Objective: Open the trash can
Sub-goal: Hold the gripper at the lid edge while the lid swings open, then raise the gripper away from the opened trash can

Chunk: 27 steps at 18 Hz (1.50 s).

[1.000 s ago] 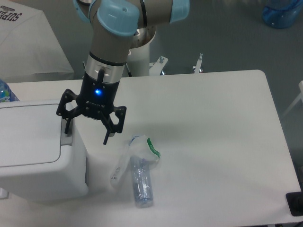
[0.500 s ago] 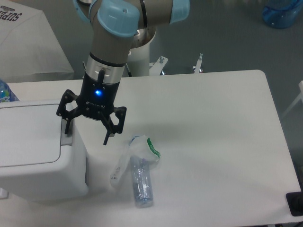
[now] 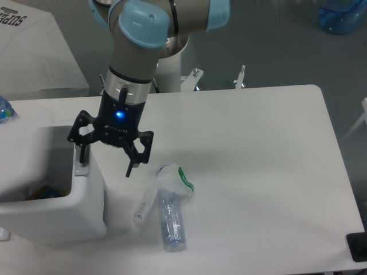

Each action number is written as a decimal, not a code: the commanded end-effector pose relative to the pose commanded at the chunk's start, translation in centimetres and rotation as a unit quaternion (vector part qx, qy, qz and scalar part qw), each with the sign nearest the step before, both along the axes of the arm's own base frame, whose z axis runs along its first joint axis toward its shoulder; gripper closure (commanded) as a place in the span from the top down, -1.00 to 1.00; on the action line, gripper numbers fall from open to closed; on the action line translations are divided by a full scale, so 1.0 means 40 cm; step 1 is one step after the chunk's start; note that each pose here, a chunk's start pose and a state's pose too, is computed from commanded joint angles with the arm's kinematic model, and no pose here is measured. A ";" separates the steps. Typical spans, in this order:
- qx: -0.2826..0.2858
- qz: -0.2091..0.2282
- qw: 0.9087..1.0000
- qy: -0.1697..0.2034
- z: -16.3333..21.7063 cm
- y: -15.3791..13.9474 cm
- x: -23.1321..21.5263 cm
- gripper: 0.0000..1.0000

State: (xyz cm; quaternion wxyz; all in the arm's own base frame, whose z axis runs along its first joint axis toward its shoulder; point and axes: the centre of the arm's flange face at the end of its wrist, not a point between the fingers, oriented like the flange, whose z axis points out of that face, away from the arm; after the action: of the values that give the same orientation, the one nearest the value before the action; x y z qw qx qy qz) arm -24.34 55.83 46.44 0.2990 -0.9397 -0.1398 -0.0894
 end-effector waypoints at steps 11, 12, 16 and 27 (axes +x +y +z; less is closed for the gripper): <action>0.054 0.025 0.996 0.067 0.210 -0.005 -0.103 1.00; 0.053 0.035 0.994 0.084 0.229 -0.015 -0.130 1.00; 0.024 0.011 0.987 0.159 0.242 -0.052 -0.187 1.00; -0.063 -0.020 0.971 0.230 0.194 -0.164 -0.339 1.00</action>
State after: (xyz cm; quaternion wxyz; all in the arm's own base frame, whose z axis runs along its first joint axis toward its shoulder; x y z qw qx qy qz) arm -37.91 49.27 54.18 0.2617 -0.9546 -0.0536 0.1316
